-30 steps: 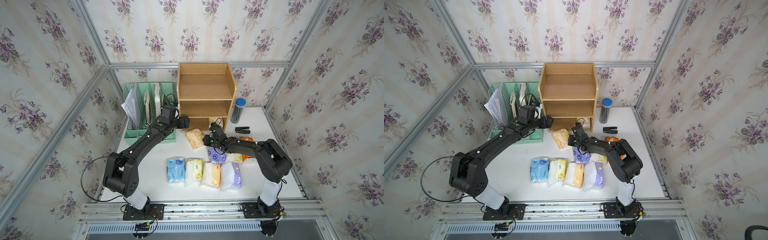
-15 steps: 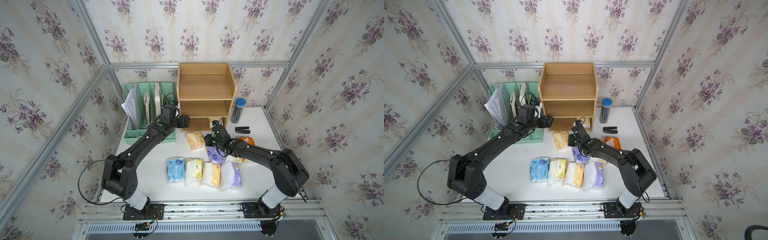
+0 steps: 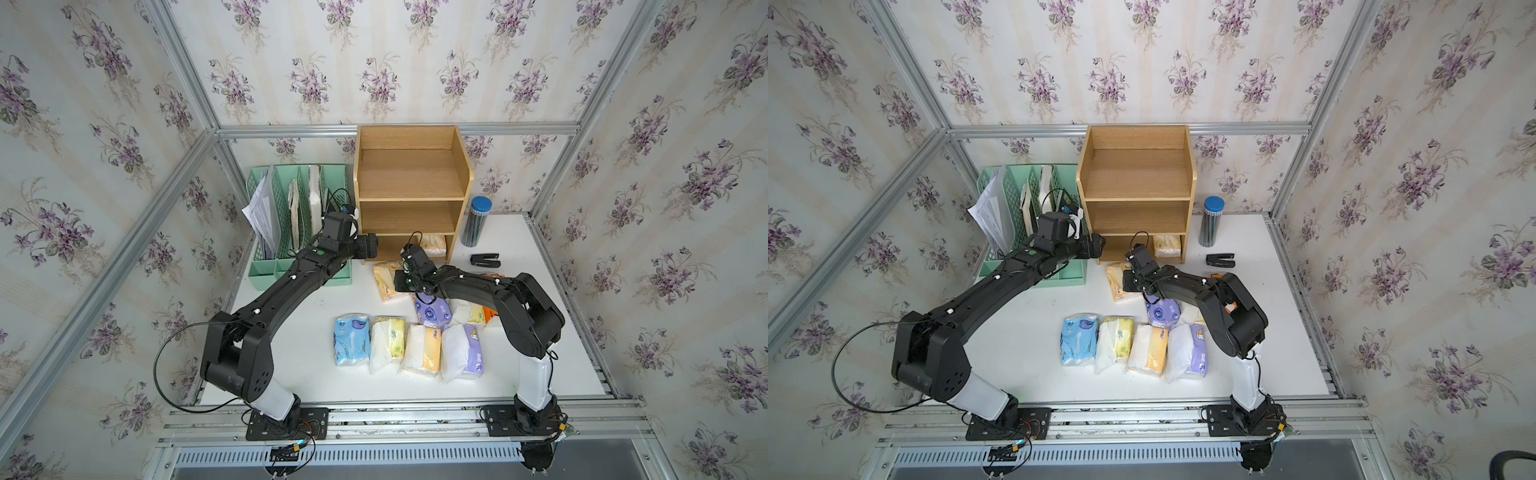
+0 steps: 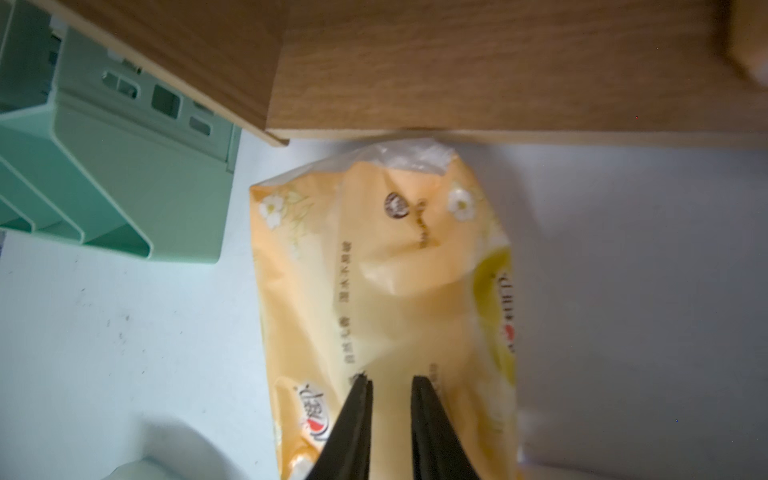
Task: Remove the tissue boxes from the shelf
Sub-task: Move the box of tissues to the center of the board.
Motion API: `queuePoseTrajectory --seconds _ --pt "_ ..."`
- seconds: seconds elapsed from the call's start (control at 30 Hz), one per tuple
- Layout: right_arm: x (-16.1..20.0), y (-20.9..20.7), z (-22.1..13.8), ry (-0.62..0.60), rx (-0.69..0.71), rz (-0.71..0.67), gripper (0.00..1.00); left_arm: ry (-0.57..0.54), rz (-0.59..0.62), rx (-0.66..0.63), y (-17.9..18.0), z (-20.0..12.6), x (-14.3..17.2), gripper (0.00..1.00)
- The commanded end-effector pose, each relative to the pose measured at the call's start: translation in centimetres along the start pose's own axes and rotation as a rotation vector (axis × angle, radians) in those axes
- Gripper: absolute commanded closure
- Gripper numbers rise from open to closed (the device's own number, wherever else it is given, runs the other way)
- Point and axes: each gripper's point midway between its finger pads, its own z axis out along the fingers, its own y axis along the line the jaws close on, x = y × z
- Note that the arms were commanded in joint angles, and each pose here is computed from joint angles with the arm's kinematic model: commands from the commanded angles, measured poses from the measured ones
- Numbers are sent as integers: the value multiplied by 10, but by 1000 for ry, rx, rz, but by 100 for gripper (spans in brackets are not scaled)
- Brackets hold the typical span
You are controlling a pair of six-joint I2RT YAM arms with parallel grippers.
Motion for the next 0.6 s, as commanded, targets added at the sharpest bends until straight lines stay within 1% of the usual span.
queuePoseTrajectory --seconds 0.0,0.1,0.17,0.27,0.37,0.47,0.57 --pt "11 13 -4 17 -55 19 77 -3 13 -1 0 -1 -1 8" --pt "22 17 -14 18 -78 26 77 -4 13 -1 0 -1 -1 8" --pt "23 15 -24 3 -74 32 77 -4 14 -2 0 -2 -2 8" --pt "6 8 -40 -66 -7 23 76 -6 14 -5 1 -2 -2 8" --pt "-18 7 -47 -118 53 -2 73 -14 11 -8 1 -2 -4 8" --pt "-39 10 -40 -145 64 -12 68 -8 5 -2 -1 -1 -5 8" --pt "-56 11 -25 -173 57 -10 63 -9 7 -1 -1 -5 -5 8"
